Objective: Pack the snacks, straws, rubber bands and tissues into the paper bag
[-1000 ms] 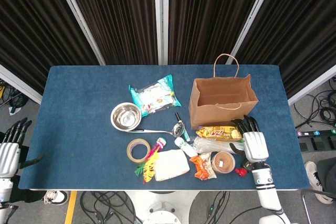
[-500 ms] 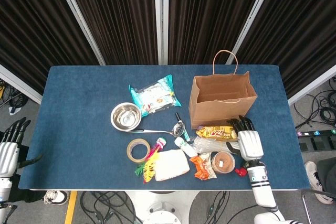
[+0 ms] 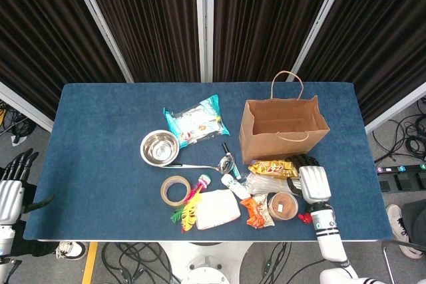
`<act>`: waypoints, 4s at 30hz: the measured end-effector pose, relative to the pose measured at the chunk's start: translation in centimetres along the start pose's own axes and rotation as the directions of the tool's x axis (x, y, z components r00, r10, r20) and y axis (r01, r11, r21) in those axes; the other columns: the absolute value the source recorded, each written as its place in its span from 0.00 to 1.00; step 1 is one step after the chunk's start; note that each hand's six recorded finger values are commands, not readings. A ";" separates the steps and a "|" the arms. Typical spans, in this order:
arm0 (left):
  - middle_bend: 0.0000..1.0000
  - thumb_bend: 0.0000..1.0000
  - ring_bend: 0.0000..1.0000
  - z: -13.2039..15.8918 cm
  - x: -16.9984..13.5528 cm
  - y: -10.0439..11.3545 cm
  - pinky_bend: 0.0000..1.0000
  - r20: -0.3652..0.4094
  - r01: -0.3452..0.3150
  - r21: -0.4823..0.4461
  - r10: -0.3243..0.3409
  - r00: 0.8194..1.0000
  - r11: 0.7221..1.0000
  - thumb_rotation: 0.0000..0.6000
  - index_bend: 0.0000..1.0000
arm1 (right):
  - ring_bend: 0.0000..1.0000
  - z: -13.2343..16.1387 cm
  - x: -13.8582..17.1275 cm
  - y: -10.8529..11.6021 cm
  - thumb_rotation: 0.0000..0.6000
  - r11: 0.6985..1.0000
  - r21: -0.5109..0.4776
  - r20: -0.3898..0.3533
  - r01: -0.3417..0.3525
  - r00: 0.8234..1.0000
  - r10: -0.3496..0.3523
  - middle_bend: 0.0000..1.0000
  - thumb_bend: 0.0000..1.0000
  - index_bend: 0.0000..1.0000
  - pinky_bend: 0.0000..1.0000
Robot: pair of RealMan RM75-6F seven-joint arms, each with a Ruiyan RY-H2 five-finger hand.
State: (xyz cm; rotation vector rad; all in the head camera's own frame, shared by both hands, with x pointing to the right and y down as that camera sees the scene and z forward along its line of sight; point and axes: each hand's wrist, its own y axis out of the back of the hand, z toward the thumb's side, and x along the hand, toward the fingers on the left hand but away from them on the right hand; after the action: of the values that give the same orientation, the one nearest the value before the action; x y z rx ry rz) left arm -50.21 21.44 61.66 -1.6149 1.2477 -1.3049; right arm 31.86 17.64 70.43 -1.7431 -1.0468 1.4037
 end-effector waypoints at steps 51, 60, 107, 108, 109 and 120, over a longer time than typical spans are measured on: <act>0.14 0.02 0.01 1.1 0.7 1.2 0.14 0.025 -0.025 0.005 0.025 0.999 1.000 1.00 0.09 | 0.37 9.3 5.2 24.5 1.00 0.766 -0.404 -0.312 0.499 0.713 -0.629 0.44 0.31 0.53 0.46; 0.14 0.02 0.01 0.5 0.5 1.0 0.14 0.009 -0.015 0.000 0.015 1.000 1.000 1.00 0.09 | 0.37 6.3 -0.4 26.1 1.00 0.751 -0.169 -0.274 0.638 0.701 -0.658 0.44 0.32 0.53 0.46; 0.14 0.03 0.01 -0.3 0.8 1.0 0.14 -0.020 -0.034 -0.097 0.032 0.999 0.995 1.00 0.10 | 0.14 5.4 -5.2 22.0 1.00 0.693 0.620 -0.343 0.367 0.922 -0.182 0.26 0.00 0.18 0.25; 0.14 0.03 0.01 -0.4 0.8 1.1 0.14 -0.021 -0.036 -0.097 0.034 0.999 0.995 1.00 0.10 | 0.14 5.4 -5.2 22.2 1.00 0.696 0.616 -0.341 0.369 0.922 -0.186 0.26 0.00 0.17 0.24; 0.14 0.03 0.01 -0.4 0.8 1.1 0.14 -0.021 -0.038 -0.096 0.036 0.999 0.995 1.00 0.10 | 0.13 5.4 -5.2 22.4 1.00 0.697 0.612 -0.340 0.372 0.920 -0.193 0.25 0.00 0.17 0.24; 0.14 0.03 0.01 -0.4 0.8 1.2 0.14 -0.017 -0.041 -0.090 0.040 0.999 0.995 1.00 0.10 | 0.14 6.5 -4.0 24.7 1.00 0.709 0.518 -0.383 0.478 0.871 -0.307 0.25 0.00 0.17 0.23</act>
State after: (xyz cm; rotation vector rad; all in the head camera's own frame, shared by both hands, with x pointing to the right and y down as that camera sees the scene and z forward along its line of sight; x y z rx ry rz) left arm -50.83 20.31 60.85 -1.6366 1.3593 -1.2541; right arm 29.51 2.74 49.39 -1.1049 -0.6625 1.0234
